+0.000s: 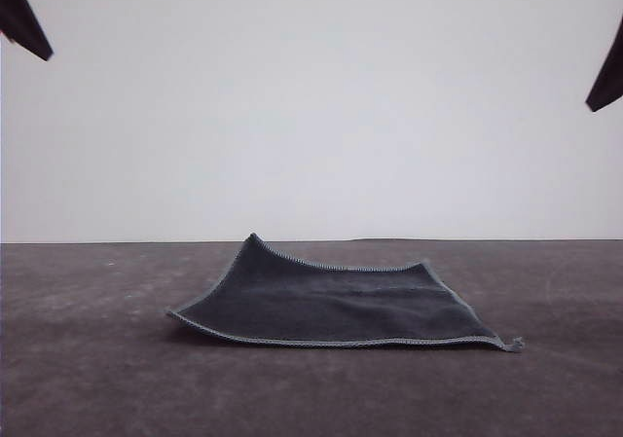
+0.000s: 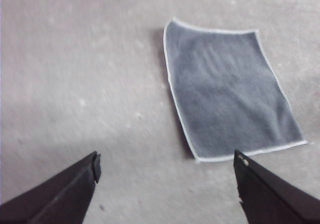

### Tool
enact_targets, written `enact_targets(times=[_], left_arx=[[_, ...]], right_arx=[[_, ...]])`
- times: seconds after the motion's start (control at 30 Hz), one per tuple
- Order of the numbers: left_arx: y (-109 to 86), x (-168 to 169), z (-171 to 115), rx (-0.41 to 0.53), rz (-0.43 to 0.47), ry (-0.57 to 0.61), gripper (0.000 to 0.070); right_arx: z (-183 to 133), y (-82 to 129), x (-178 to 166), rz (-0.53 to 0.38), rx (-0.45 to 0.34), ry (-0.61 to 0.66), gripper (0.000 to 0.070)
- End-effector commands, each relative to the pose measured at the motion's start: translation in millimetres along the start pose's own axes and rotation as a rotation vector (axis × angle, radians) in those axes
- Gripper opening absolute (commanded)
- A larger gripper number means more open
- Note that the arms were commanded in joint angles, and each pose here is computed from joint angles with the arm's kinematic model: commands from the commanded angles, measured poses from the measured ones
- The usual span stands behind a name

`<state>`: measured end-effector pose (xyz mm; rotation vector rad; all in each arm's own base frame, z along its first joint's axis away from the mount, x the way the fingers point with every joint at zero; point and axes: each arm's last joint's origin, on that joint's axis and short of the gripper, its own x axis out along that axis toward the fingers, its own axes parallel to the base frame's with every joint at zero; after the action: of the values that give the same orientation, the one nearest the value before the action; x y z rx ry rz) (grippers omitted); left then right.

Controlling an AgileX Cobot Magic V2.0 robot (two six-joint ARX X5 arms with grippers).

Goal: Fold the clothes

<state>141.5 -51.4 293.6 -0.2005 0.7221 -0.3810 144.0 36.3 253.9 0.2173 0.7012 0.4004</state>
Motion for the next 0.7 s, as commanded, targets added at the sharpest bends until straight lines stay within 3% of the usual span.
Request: enact_targets(times=[0.0,0.33,0.67], left_arx=[[-3.1,3.9,9.2,-0.048,-0.022,0.016,0.0528],[-4.0,68.7,41.9,-0.073,-0.092,0.224,0.0526],[3.6,148.8,64.2,-0.044,-0.105,0.271,0.0524]], right_arx=[[6.4,1.2,3.1,0.022,0.080,0.015,0.0482],[26.7,-8.0,52.1,0.084,0.165,0.174,0.0482],[44.7,-33.8,130.5,0.162,0.208,0.214,0.0482]])
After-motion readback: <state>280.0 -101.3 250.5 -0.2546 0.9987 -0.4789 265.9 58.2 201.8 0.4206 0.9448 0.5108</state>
